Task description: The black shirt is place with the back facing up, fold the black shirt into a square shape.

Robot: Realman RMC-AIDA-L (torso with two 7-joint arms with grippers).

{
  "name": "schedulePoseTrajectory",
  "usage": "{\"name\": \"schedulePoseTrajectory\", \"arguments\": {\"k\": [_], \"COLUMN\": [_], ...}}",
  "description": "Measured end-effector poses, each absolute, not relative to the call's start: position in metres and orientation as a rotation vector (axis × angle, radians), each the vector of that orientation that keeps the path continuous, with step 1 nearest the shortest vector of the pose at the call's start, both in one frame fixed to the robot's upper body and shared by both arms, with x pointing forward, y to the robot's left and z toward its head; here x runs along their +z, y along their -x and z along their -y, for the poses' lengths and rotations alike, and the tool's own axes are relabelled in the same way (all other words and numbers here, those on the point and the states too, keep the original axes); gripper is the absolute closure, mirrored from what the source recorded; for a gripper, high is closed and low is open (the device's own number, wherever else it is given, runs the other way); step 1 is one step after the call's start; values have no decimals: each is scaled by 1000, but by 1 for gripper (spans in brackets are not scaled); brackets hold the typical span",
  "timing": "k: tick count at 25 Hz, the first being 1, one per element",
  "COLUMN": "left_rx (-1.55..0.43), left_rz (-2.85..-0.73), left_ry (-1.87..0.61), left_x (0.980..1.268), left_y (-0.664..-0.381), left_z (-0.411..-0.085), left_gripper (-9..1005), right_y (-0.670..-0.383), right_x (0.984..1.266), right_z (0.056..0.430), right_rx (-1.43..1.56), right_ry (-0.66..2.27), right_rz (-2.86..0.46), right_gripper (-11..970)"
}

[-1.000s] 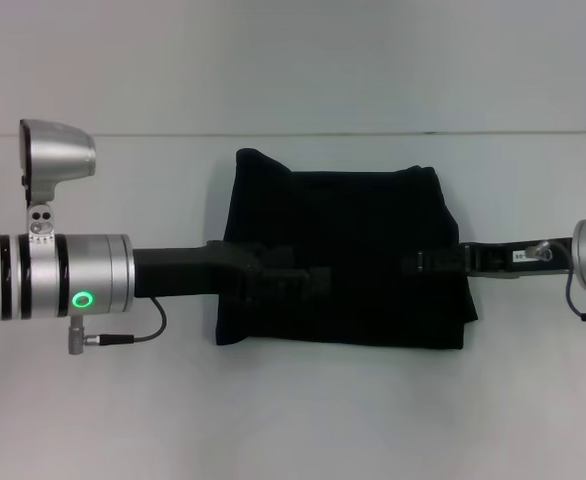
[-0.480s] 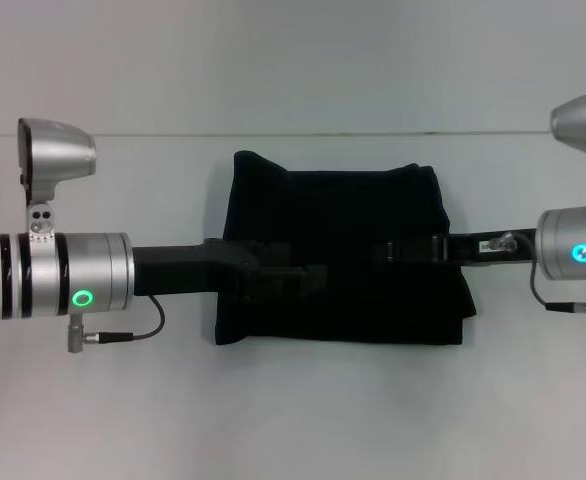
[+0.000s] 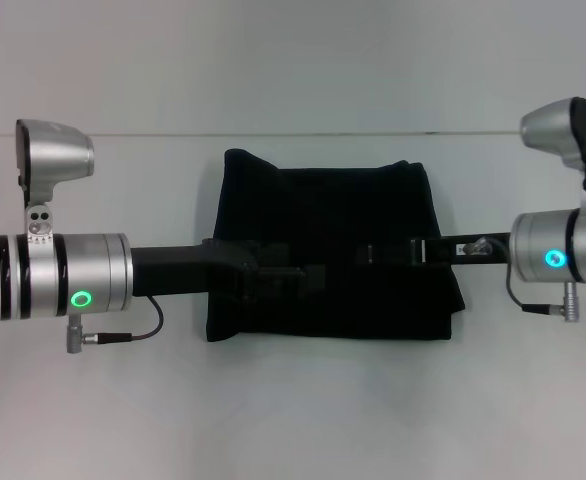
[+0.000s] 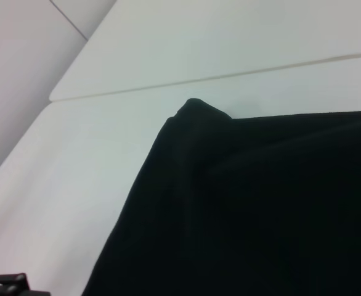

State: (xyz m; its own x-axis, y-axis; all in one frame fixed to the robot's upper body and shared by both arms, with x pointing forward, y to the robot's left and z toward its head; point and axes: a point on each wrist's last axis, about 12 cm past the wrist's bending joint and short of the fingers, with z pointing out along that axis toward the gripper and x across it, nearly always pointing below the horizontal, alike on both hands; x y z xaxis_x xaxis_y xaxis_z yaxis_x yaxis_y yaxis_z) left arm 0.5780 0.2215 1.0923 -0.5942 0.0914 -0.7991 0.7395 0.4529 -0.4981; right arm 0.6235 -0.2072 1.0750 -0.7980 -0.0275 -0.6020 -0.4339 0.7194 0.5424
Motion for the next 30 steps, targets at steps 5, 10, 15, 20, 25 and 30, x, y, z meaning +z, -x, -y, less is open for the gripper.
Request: {"name": "schedulePoseTrajectory", "arguments": {"k": [5, 10, 15, 20, 25, 30], "left_rx": [-1157, -1169, -1172, -1178, -1180, -1180], "left_rz": [-1988, -1984, -1983, -1982, -1982, -1979], "left_ry": [-692, -690, -689, -688, -686, -686], "left_x": [1092, 1093, 1093, 1093, 1093, 1092], "left_y": [-578, -577, -577, -577, -576, -576], "left_z": [-221, -221, -221, -220, -221, -220], "left_gripper": [152, 152, 152, 152, 153, 153], "right_y": [-621, -616, -616, -618, -622, -627], "right_x": [1080, 1091, 1100, 1101, 1096, 1089], "right_z": [221, 241, 258, 265, 264, 248], "right_rx": [975, 1026, 1052, 1022, 965, 914], "right_ry": [318, 294, 273, 248, 217, 240], "right_rz": [-2320, -2265, -2243, -2258, -2261, -2291], "right_gripper": [94, 94, 94, 94, 94, 95]}}
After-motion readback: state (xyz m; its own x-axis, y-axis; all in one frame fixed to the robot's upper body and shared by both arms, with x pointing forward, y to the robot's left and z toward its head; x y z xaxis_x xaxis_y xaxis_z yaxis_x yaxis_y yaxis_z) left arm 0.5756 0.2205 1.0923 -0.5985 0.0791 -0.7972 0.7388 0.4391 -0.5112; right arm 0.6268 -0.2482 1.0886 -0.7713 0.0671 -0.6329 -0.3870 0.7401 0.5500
